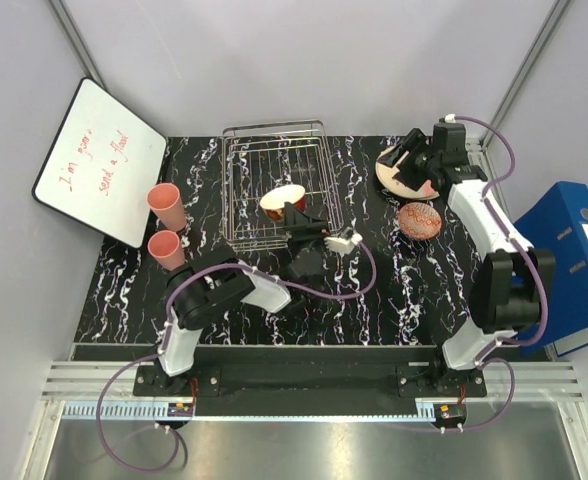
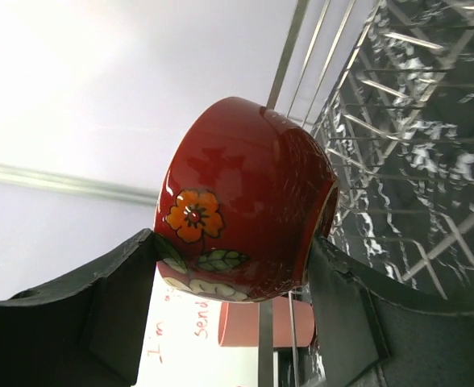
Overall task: Unload the mixed dishes from the dish rack
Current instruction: Pick up the bowl from the dish rack.
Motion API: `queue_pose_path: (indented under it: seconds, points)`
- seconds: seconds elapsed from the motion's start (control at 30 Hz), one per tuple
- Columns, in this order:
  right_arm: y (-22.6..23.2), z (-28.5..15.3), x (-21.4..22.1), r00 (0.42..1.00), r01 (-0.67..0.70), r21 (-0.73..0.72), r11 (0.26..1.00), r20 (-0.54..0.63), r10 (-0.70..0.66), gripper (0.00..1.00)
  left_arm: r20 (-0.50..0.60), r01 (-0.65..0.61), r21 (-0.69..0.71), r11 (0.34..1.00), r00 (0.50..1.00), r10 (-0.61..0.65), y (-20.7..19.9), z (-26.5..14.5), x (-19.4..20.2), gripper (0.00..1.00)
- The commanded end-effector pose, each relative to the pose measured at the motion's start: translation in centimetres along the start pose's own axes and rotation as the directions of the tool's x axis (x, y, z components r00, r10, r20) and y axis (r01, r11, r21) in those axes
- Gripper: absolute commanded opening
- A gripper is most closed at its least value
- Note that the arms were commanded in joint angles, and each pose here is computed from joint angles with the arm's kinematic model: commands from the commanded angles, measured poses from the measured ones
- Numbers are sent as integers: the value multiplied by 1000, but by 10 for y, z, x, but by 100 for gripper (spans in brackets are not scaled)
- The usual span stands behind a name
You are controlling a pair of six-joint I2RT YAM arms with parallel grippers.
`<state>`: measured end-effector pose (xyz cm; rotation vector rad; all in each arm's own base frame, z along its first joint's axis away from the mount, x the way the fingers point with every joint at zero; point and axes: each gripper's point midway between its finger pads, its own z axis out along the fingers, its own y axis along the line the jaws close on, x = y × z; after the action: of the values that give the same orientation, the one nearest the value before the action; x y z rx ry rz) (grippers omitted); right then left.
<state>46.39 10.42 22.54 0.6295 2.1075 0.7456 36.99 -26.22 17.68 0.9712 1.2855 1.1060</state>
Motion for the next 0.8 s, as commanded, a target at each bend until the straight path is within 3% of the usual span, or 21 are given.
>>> queue_pose_path:
  seconds: [0.0, 0.4, 0.77]
  points:
    - [22, 4, -8, 999, 38, -51, 998, -37, -40, 70, 105, 340, -176, 924, 939, -326, 55, -22, -11, 0]
    - [49, 5, 18, 975, 125, -104, 987, -171, -142, 70, 241, 377, -159, 912, 911, -335, 84, -44, -25, 0]
    - [75, -10, 93, 921, 197, -152, 969, -311, -236, 70, 317, 315, -146, 938, 913, -257, 79, -57, -53, 0]
